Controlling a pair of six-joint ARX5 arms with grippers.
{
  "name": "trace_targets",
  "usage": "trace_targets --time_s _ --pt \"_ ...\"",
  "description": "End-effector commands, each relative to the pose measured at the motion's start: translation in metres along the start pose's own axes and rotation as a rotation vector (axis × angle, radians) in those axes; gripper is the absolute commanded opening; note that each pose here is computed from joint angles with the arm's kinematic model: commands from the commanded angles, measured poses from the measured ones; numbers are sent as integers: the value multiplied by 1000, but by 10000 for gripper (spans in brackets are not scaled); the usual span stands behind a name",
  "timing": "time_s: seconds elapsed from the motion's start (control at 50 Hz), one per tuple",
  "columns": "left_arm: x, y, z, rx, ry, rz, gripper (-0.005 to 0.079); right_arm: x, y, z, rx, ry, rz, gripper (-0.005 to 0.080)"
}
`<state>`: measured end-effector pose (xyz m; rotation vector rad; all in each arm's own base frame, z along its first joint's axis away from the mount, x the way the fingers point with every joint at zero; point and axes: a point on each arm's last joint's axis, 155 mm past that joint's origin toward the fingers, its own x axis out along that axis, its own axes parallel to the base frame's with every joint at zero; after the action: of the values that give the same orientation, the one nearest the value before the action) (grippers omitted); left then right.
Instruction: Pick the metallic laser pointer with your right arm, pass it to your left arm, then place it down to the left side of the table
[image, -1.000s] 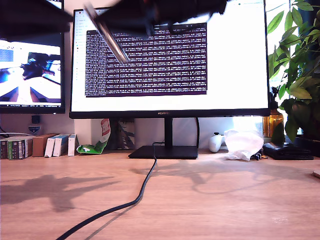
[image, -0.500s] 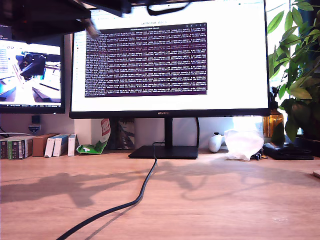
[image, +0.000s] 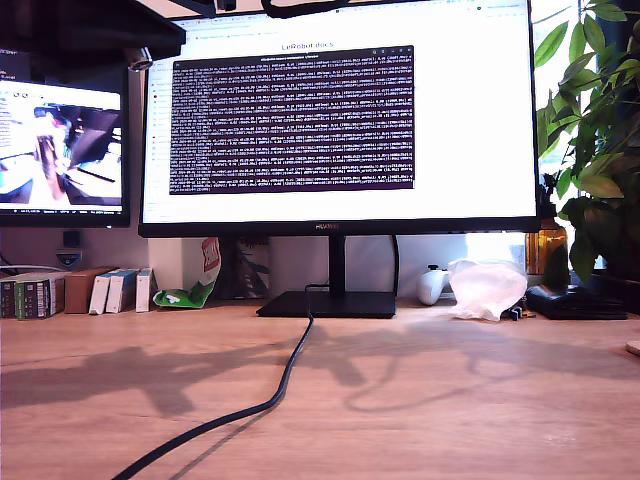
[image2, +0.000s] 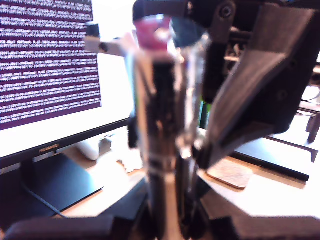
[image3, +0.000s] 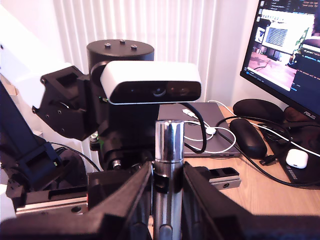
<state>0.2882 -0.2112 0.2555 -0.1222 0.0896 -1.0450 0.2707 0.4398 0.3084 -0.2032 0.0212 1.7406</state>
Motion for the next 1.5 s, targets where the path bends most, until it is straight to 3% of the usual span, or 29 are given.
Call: trace_targets --time_s 0.0,0.14,0.3,0.46,0.58,0.66,0.9,1.18,1.32,1.48 --pt "1 3 -3 -1 11 7 -20 -8 -3 20 -45 -29 -21 -11" --pt "1 6 -7 21 34 19 -20 -13 -11 14 -25 -11 -47 43" --pt "-1 13 -16 30 79 48 -20 -21 -26 0 21 37 -115 332" --pt "-3 21 -30 53 136 83 -20 -27 -32 -11 60 74 -148 353" --pt "-6 31 -41 81 188 135 -20 -32 -31 -19 105 104 -148 347" --pt "-9 39 -47 91 224 176 -20 -38 -32 -27 119 133 -157 300" --pt "-24 70 -60 196 378 334 -20 -70 -47 -68 197 292 -266 -15" --pt "-39 90 -61 322 497 430 -20 -132 -80 -125 367 516 -539 -13" --pt "-48 86 -81 283 579 418 -20 -171 -84 -152 386 644 -617 -13" --pt "-61 85 -111 289 716 392 -20 -211 -92 -167 431 696 -691 -13"
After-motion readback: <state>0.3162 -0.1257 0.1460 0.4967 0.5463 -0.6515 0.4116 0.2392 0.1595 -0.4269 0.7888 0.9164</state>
